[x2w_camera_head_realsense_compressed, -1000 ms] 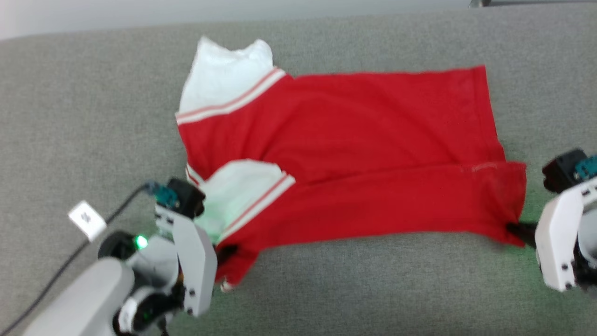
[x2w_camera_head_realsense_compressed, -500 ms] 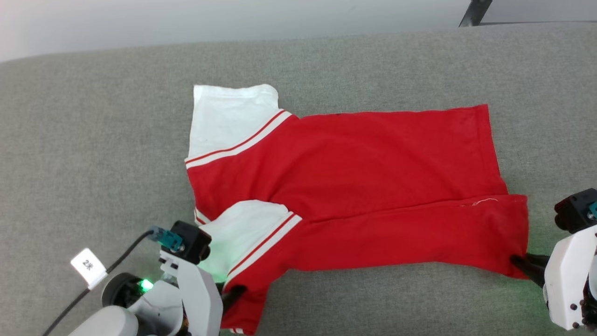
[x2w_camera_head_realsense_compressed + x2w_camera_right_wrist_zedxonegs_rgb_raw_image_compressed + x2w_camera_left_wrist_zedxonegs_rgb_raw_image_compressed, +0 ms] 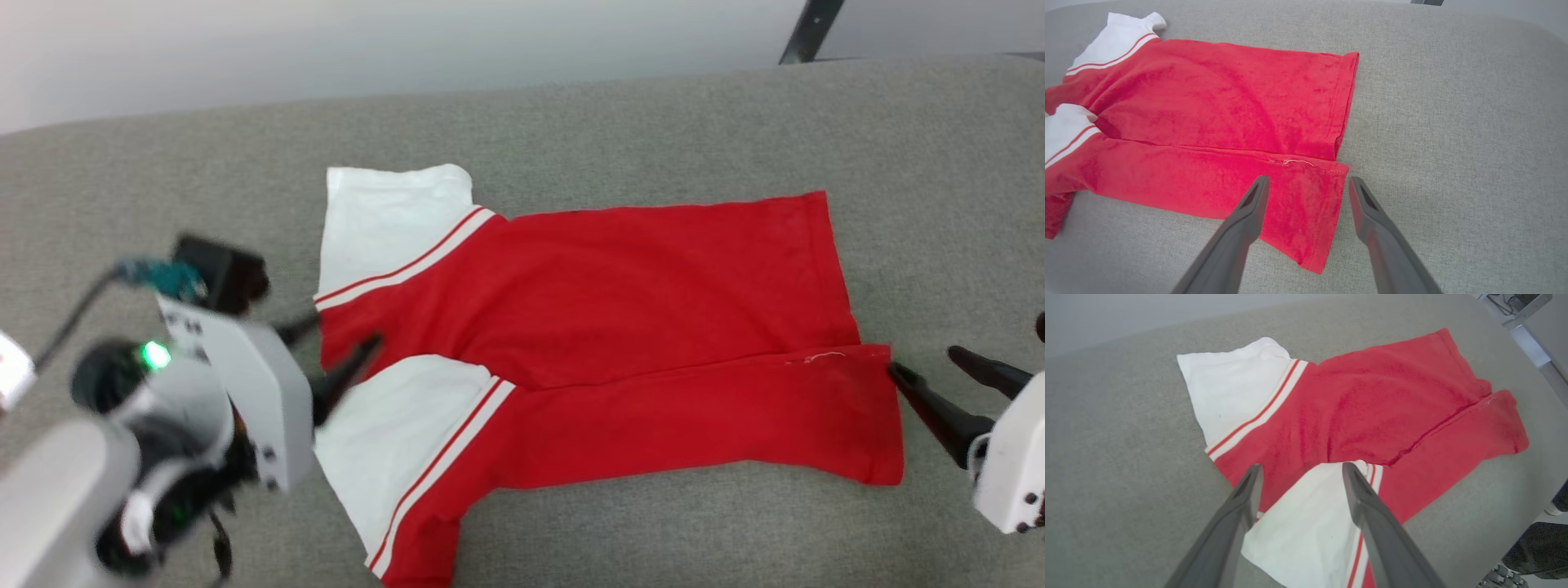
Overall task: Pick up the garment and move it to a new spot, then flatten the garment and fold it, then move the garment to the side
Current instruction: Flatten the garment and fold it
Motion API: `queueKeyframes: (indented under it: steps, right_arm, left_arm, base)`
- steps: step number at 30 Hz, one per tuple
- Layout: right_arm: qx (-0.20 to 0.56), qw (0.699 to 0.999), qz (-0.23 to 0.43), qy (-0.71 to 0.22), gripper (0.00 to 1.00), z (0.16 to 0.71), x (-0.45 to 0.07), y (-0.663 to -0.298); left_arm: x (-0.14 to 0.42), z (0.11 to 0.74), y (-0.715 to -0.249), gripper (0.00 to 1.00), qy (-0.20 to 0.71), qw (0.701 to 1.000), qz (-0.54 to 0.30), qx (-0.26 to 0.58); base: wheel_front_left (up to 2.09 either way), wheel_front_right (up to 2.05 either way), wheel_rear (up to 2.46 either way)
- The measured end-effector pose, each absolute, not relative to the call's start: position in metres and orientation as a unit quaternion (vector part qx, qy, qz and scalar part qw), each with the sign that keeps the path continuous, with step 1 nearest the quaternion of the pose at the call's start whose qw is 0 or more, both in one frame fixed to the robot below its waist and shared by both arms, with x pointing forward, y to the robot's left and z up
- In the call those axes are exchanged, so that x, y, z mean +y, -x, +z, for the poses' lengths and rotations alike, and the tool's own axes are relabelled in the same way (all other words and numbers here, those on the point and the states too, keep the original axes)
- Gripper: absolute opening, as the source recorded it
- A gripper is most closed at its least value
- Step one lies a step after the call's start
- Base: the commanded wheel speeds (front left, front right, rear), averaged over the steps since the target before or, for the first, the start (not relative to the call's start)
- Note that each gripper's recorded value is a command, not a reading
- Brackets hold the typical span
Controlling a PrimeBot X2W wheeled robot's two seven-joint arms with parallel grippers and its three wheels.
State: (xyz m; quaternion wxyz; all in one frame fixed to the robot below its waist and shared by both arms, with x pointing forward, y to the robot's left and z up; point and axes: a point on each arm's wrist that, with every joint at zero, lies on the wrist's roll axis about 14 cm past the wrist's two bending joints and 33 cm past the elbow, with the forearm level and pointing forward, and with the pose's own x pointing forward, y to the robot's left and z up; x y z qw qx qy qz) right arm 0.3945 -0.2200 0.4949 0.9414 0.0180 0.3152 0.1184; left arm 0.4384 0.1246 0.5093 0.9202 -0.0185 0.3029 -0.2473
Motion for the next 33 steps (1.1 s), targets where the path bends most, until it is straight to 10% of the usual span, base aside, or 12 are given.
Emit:
queueKeyframes:
  steps: [14,32,33]
  right_arm:
    - [0.305,0.944,0.121,-0.035,1.0,0.485,-0.211,-0.413]
    - [0.346,0.934,0.079,-0.035,1.0,0.449,-0.24,-0.415]
    - [0.347,0.934,0.08,-0.035,1.0,0.448,-0.24,-0.415]
  left_arm:
    - [0.135,0.506,-0.576,1.0,-0.026,0.932,-0.193,0.304]
    - [0.144,0.39,-0.612,0.99,-0.026,0.855,-0.159,0.492]
    - [0.143,0.39,-0.611,0.35,-0.02,0.854,-0.161,0.495]
  base:
    - [0.0,0.0,0.0]
    - [0.0,0.0,0.0]
    - [0.0,0.0,0.0]
